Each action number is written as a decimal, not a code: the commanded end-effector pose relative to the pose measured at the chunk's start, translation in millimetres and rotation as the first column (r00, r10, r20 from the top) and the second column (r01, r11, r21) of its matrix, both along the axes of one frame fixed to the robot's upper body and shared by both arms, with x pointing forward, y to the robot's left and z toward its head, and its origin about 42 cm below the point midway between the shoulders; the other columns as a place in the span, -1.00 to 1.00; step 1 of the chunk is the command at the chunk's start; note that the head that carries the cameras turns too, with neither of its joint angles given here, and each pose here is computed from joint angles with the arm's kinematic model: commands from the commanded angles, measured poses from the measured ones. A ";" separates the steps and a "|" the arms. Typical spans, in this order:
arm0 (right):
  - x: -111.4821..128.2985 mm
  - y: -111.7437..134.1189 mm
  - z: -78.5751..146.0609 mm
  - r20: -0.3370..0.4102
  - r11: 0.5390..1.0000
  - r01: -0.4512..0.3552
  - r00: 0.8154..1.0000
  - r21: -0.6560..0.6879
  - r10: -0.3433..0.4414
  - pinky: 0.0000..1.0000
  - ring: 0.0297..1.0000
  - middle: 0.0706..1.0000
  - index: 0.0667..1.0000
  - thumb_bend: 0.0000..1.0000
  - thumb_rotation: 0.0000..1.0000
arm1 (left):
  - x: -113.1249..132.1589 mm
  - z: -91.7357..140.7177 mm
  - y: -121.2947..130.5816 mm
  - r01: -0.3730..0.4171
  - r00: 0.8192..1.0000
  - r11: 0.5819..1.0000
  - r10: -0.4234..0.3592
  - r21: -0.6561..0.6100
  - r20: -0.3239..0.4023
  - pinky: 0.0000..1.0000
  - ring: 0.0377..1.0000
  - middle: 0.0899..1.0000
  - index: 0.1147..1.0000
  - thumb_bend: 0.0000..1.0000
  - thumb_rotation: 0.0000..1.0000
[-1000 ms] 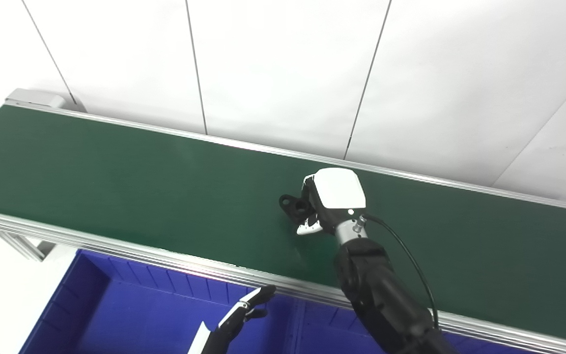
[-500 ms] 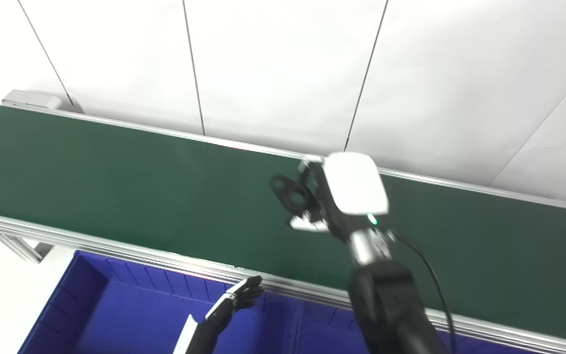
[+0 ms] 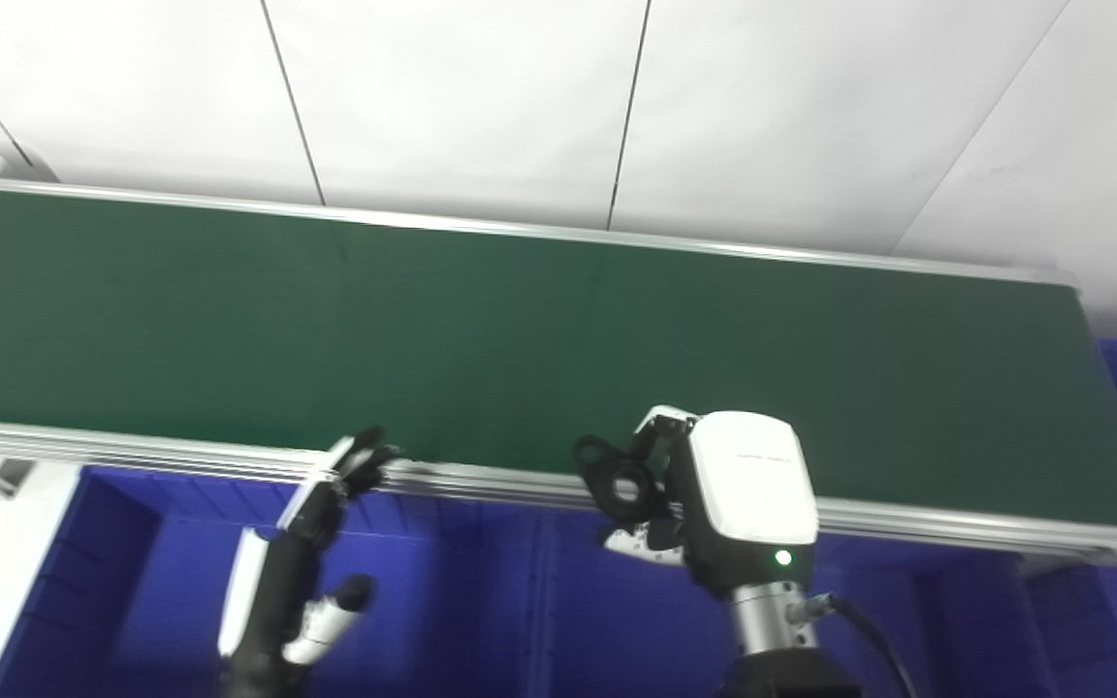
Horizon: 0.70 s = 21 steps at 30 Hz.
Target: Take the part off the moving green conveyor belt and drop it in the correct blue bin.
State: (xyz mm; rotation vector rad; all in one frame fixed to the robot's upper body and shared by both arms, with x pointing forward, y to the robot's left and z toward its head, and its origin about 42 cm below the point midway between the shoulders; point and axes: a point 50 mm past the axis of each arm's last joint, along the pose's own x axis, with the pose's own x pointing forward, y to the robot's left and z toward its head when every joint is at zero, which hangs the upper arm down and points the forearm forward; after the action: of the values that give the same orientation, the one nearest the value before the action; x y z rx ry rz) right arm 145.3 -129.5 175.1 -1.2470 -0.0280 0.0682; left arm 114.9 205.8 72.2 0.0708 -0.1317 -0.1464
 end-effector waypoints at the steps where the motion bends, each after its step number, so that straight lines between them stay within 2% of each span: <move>1: -14.3 10.6 8.5 0.012 1.000 -0.011 1.000 0.022 0.011 -0.78 -0.71 -0.60 -0.11 0.01 -0.69 | 5.0 13.5 8.5 0.037 0.998 0.999 -0.036 -0.019 0.056 0.87 0.77 0.65 0.77 0.45 0.73; 6: -21.5 15.9 -10.1 -0.073 0.998 0.024 0.997 0.059 -0.019 -0.78 -0.72 -0.61 -0.11 0.01 -0.70 | 9.8 21.5 21.2 0.061 0.995 0.997 -0.058 -0.036 0.075 0.88 0.77 0.64 0.76 0.44 0.67; 14: -14.0 12.8 -27.2 -0.144 0.997 0.053 0.988 0.050 -0.046 -0.77 -0.71 -0.60 -0.11 0.01 -0.69 | 17.0 32.0 26.4 0.098 0.989 0.995 -0.096 -0.005 0.115 0.70 0.70 0.64 0.75 0.47 0.68; 21: -11.5 6.4 -39.7 -0.253 0.997 0.073 0.965 0.017 -0.066 -0.73 -0.65 -0.53 -0.11 0.02 -0.68 | 14.9 35.8 20.6 0.101 0.988 0.995 -0.100 -0.009 0.121 0.68 0.69 0.63 0.75 0.47 0.69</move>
State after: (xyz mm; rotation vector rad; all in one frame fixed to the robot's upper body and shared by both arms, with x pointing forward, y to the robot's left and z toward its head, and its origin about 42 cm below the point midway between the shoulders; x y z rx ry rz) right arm 139.8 -134.9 137.8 -1.2249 0.2194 0.1335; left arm 131.0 226.9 99.7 0.0531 -0.2136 -0.2296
